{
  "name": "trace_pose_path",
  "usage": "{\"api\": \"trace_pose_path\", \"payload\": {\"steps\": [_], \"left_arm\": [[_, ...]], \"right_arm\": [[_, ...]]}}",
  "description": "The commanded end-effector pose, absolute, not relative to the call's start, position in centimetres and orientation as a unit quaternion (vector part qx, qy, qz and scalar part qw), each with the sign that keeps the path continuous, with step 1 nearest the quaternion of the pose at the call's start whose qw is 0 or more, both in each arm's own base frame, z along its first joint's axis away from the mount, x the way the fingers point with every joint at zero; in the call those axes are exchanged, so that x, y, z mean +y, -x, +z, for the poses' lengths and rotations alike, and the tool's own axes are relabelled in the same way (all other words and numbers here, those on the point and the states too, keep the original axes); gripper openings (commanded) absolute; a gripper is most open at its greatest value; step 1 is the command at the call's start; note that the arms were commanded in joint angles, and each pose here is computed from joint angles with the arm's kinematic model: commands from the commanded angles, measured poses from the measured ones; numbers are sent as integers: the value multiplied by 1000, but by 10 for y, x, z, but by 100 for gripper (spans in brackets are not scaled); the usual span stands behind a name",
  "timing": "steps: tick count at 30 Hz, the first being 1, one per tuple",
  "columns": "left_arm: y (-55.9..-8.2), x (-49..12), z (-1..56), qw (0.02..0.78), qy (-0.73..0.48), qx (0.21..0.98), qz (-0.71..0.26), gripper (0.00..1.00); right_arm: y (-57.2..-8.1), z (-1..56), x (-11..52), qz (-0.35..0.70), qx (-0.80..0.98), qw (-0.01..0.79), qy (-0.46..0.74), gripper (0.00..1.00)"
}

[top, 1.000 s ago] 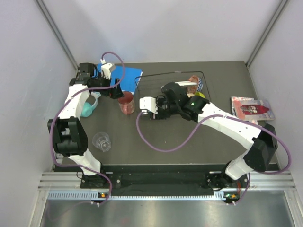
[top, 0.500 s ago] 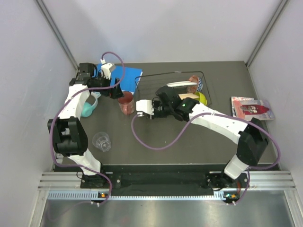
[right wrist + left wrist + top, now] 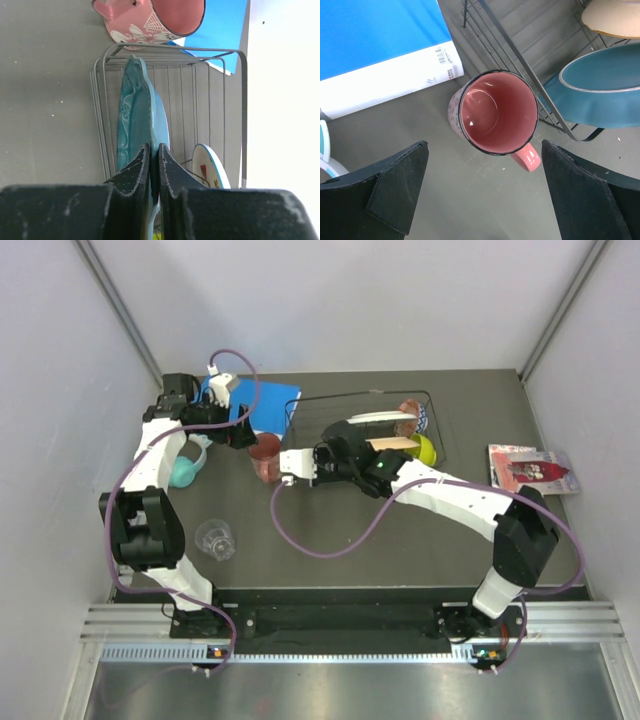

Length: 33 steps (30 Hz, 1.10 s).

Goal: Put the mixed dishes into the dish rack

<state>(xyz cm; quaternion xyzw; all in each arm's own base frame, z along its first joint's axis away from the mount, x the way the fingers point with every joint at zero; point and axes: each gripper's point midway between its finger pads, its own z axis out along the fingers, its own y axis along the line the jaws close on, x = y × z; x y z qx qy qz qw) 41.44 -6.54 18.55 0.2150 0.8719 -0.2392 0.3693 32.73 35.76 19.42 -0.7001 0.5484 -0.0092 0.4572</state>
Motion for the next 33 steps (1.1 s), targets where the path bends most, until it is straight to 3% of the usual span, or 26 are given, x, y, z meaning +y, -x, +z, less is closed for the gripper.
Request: {"api": "trace_pose_path", "payload": {"steps": [1,3,4,7,20,21,22,24,25,27,30,31,33], "left_arm": [[-417,-61,204,397,-227,859,-232,99],[-418,-60,205,398,-227,858,-232,99],[-418,-60,205,398,-227,858,-232,99],[-419,-62,207,399,-228,856,-237,99],[-418,-60,207,398,-226,857,-237,99],[-419,-60,206,398,-225,857,-237,99],[-419,-60,206,398,-225,857,-237,99],[-419,-60,207,398,-224,857,-240,99],[-419,-60,208,399,-224,856,-240,99],[-420,-61,208,399,-224,855,-243,99],[-419,-62,208,398,-221,856,-246,99],[-419,-62,209,399,-221,855,-247,99],[-418,-63,207,397,-220,856,-249,99]], "right_arm": [[-317,136,327,-30,585,366,724,5],[-315,130,323,-30,589,357,724,13],[-315,127,322,-30,591,354,725,22],[-315,120,319,-25,600,348,720,27],[-322,112,315,-37,611,343,713,24],[-321,111,314,-38,609,342,715,28],[-321,112,310,-46,610,339,715,40],[-321,109,306,-57,609,338,715,48],[-323,112,304,-64,608,343,713,59],[-324,109,299,-75,607,341,714,65],[-328,115,301,-81,607,350,708,54],[-329,115,302,-80,608,352,707,40],[-333,123,305,-82,608,363,701,24]]}}
